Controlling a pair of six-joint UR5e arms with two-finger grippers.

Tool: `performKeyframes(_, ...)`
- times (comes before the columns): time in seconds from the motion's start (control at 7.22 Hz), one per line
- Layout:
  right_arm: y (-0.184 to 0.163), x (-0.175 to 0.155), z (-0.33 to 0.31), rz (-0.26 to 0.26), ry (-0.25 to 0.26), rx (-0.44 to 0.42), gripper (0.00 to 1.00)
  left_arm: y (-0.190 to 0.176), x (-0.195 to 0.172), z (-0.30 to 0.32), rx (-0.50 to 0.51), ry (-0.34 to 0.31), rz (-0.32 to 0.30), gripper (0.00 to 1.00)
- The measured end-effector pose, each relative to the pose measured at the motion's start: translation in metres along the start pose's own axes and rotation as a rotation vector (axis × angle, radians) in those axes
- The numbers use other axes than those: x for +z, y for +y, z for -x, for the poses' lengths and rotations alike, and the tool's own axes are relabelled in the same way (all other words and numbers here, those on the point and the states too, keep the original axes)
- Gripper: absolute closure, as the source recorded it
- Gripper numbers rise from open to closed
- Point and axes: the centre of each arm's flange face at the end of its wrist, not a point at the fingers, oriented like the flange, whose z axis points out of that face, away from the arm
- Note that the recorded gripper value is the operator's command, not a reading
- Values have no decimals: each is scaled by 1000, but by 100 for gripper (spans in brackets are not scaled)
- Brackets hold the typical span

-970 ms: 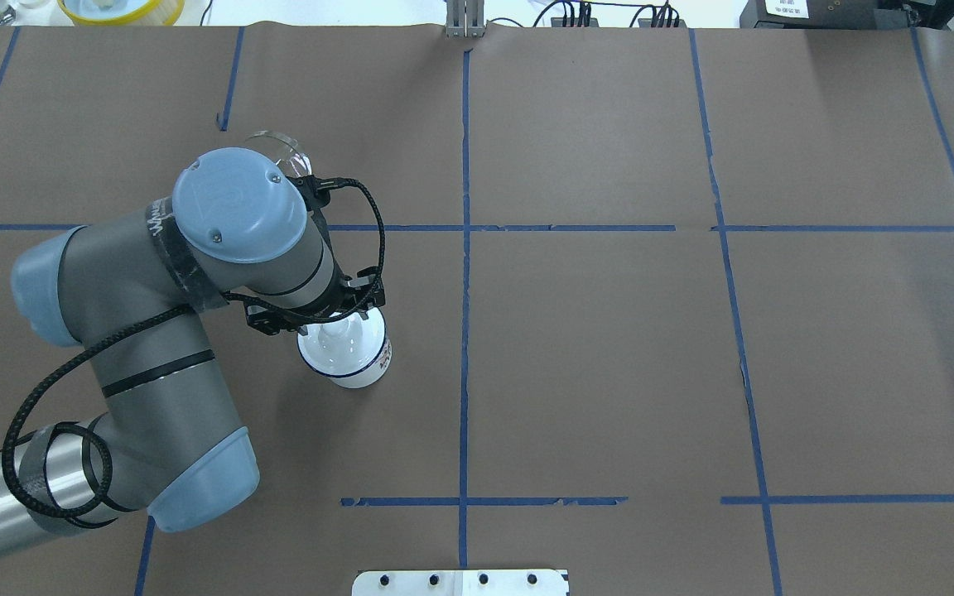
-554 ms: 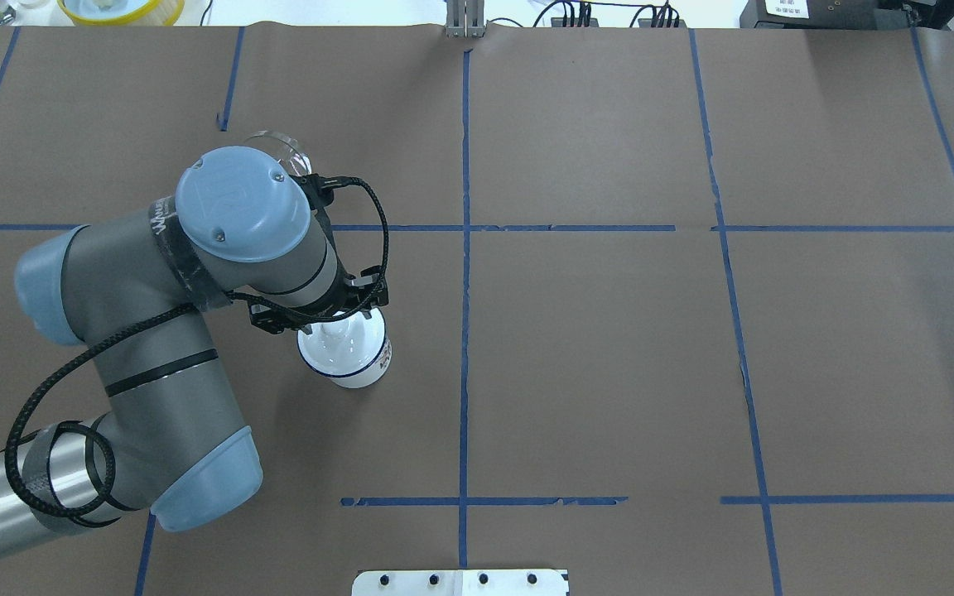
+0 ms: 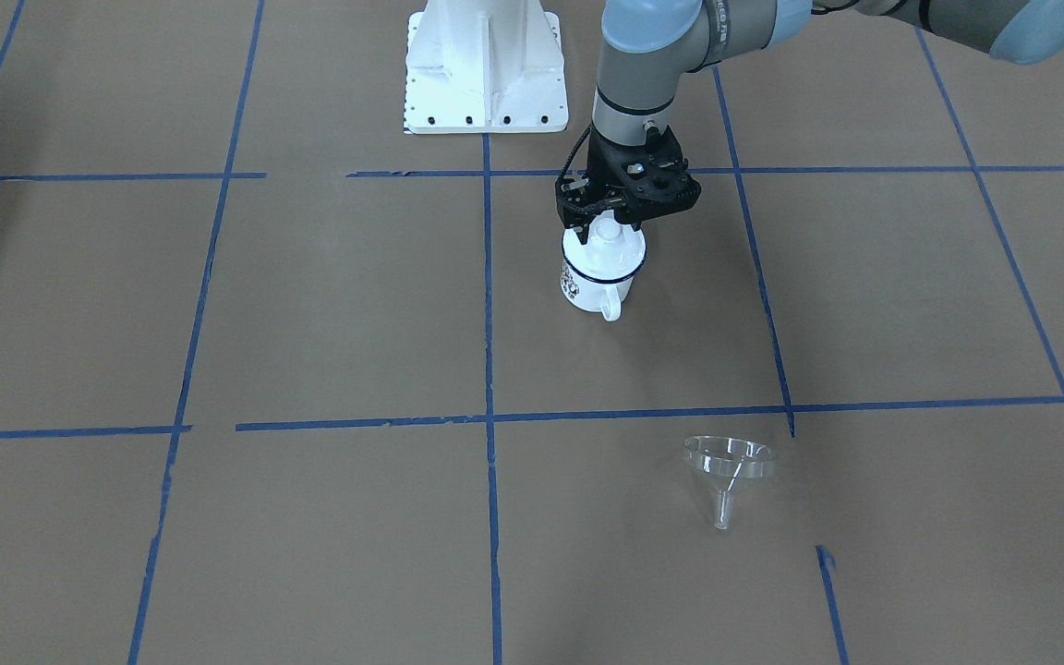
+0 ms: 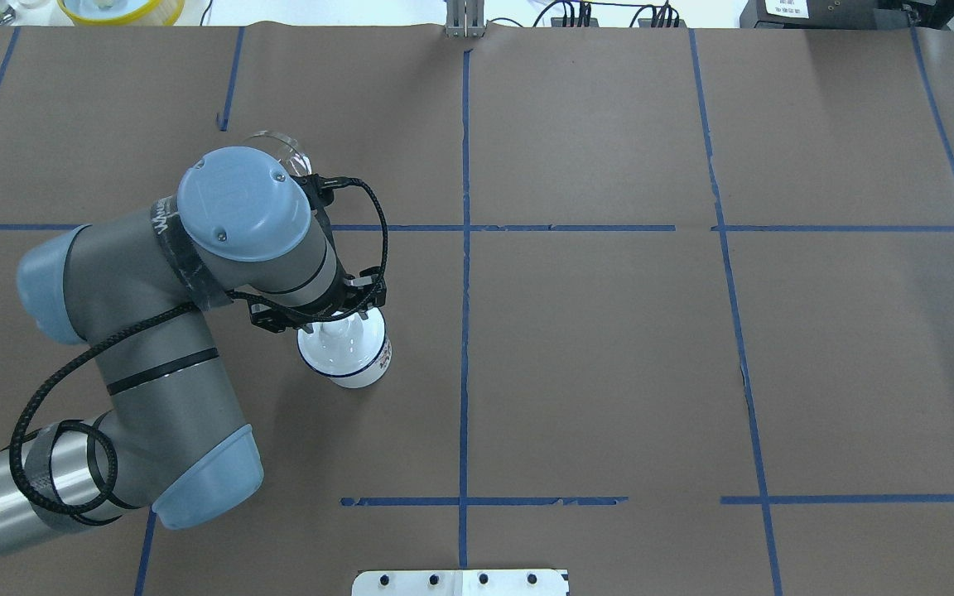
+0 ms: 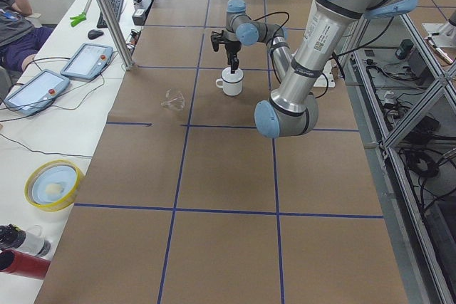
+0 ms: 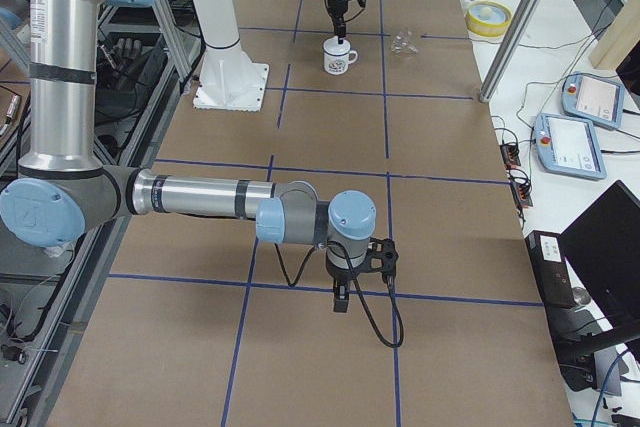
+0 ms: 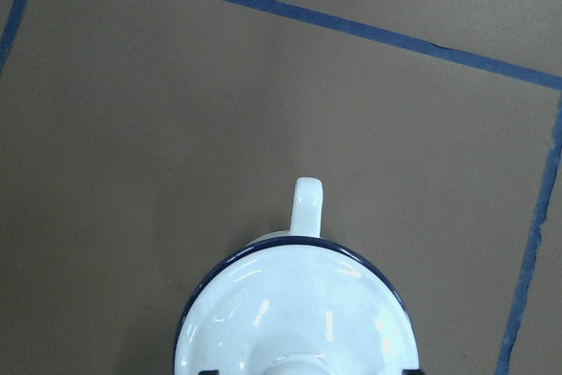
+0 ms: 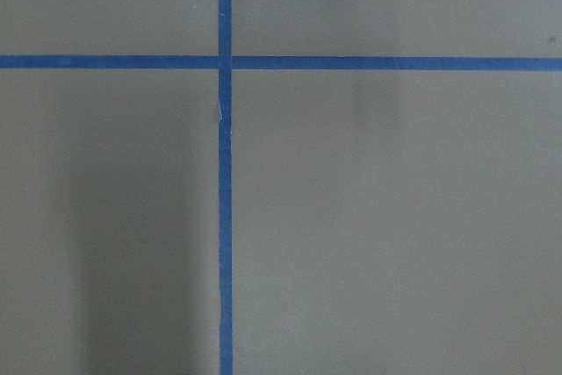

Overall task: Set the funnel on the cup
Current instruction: 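Close the left gripper on the knob of the white lid, then lift the lid off the mug and move it beside the mug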

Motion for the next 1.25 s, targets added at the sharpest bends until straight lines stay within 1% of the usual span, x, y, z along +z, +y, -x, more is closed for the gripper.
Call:
performKeyframes(0.14, 0, 0, 0, 0, 0, 0, 0, 0, 0, 0, 0, -1, 0, 91)
performKeyframes(0.28, 0, 0, 0, 0, 0, 0, 0, 0, -1, 0, 1, 1, 1, 100)
performKeyframes(0.69, 0, 0, 0, 0, 0, 0, 0, 0, -12, 2, 2, 16, -3, 100)
performKeyframes(0.83, 0, 0, 0, 0, 0, 0, 0, -6, -30, 8, 3, 29, -17, 100)
performKeyframes(0.97, 0, 0, 0, 0, 0, 0, 0, -16, -58, 18, 27, 43, -41, 100)
performKeyframes(1.11, 0, 0, 0, 0, 0, 0, 0, -24, -85, 38, 72, 55, -62, 100)
performKeyframes(1.25, 0, 0, 0, 1, 0, 1, 0, -30, -102, 70, 126, 57, -71, 100)
